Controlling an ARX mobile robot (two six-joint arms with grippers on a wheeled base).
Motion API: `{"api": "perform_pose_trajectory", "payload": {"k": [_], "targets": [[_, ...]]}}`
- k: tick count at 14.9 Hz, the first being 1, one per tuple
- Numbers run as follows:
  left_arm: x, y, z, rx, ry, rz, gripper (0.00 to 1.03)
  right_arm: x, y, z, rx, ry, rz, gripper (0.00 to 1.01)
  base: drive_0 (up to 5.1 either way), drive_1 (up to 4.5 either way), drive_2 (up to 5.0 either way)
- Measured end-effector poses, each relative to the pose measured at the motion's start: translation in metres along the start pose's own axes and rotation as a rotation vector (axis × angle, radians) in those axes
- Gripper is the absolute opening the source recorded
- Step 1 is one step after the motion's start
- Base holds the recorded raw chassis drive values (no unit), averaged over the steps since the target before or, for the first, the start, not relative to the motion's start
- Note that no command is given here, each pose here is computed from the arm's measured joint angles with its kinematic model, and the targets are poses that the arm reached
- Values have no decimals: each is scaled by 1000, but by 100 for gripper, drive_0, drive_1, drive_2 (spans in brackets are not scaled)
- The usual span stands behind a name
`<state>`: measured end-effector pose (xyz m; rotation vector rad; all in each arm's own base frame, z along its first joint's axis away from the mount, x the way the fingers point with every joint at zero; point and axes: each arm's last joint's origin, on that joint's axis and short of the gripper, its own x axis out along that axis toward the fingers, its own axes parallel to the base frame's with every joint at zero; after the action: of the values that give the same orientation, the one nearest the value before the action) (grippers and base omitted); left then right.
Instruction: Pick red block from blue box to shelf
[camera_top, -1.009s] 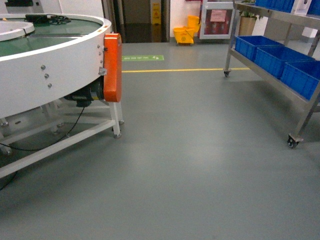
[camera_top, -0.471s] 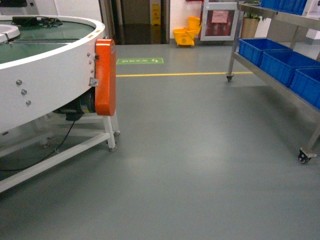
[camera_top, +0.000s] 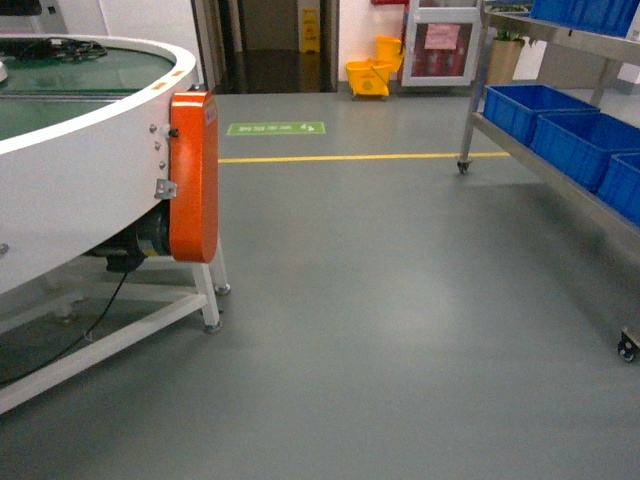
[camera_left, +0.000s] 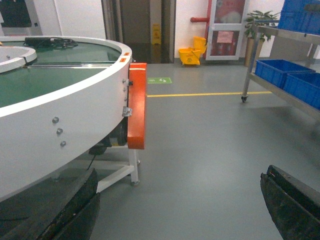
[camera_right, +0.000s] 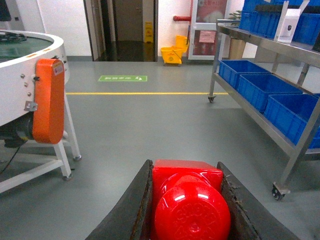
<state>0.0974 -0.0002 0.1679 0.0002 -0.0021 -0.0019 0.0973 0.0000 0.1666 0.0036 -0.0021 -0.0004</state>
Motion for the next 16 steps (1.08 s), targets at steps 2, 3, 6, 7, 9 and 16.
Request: {"api": "perform_pose_trajectory", "payload": {"k": [2,3,6,7,9,16], "targets": [[0,0,0,0,3,0,98,0,0,0,0,1,0,28,10,431,-411],[0,0,0,0,-3,0,98,0,0,0,0,-5,0,28,10,431,-411],[0,0,0,0,2,6,98,0,0,0,0,-2,0,28,-46,234,-327],[0,0,-1,0,5,5,98,0,0,0,0,3,0,28,-159,-159,-159],[0,0,0,0,5,3,98,0,0,0,0,4,0,28,-159,-159,-159],[0,0,0,0,1,2,98,0,0,0,0,0,0,28,-157,-157,-157]]}}
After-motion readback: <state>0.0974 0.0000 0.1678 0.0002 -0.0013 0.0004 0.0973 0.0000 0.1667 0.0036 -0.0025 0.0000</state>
